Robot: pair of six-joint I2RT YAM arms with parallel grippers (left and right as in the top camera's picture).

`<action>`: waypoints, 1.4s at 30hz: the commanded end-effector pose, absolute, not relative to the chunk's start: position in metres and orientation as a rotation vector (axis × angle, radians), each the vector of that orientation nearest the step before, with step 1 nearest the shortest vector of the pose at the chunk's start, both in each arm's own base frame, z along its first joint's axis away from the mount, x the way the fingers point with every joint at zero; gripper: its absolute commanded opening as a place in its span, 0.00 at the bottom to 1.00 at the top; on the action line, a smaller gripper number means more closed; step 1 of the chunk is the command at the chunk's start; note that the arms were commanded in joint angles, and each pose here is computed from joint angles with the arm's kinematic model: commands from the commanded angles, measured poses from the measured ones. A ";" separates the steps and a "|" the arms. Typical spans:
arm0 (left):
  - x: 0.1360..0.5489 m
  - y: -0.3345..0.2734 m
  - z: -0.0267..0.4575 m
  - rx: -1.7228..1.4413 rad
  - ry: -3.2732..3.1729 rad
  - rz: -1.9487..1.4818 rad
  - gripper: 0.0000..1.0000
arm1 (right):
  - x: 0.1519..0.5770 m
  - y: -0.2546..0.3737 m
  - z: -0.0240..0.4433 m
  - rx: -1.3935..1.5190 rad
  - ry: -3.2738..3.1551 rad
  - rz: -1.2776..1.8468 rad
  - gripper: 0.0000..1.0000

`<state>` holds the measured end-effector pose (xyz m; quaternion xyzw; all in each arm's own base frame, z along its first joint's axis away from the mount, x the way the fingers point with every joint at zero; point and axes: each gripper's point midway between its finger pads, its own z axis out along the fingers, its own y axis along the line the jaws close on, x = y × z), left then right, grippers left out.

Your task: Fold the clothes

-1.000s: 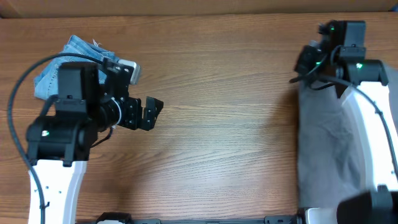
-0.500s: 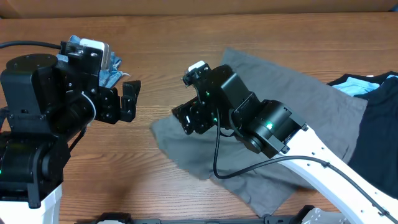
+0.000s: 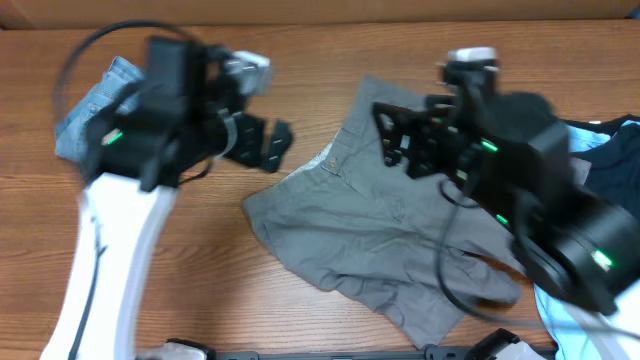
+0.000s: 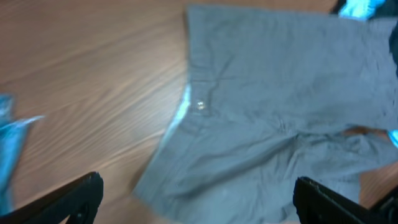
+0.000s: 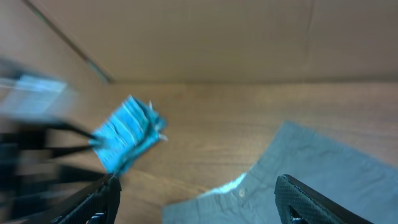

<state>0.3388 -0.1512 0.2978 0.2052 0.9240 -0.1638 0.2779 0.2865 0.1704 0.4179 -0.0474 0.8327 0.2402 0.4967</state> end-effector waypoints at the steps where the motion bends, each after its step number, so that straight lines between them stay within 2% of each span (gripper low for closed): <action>1: 0.359 -0.188 0.269 0.623 2.511 -0.519 0.98 | 0.273 0.156 0.435 -0.068 1.975 0.599 0.83; 4: 0.388 -0.216 0.234 0.670 2.518 -0.557 0.91 | 0.263 0.150 0.435 -0.064 1.982 0.599 0.83; 12: 0.450 -0.271 0.121 0.739 2.530 -0.589 0.86 | 0.252 0.147 0.415 -0.061 2.076 0.594 0.83; 14: 0.460 -0.280 0.100 0.749 2.516 -0.622 0.80 | 0.250 0.146 0.410 -0.063 2.098 0.584 0.83; 17: 0.467 -0.293 0.077 0.767 2.497 -0.685 0.74 | 0.247 0.145 0.404 -0.066 2.126 0.575 0.83; 19: 0.472 -0.294 0.062 0.764 2.500 -0.674 0.66 | 0.245 0.145 0.402 -0.071 2.139 0.576 0.83; 29: 0.474 -0.290 0.006 0.756 2.579 -0.634 0.61 | 0.244 0.146 0.399 -0.078 2.152 0.581 0.83; 31: 0.474 -0.289 0.002 0.756 2.585 -0.632 0.51 | 0.244 0.146 0.399 -0.078 2.151 0.581 0.83; 34: 0.477 -0.284 0.000 0.742 2.593 -0.595 0.04 | 0.244 0.146 0.399 -0.077 2.151 0.580 0.83; 37: 0.495 -0.252 -0.003 0.589 2.641 -0.452 0.04 | 0.244 0.146 0.399 -0.077 2.151 0.581 0.83; 42: 0.533 -0.156 0.008 0.152 2.694 -0.290 0.04 | 0.243 0.145 0.397 -0.078 2.161 0.577 0.83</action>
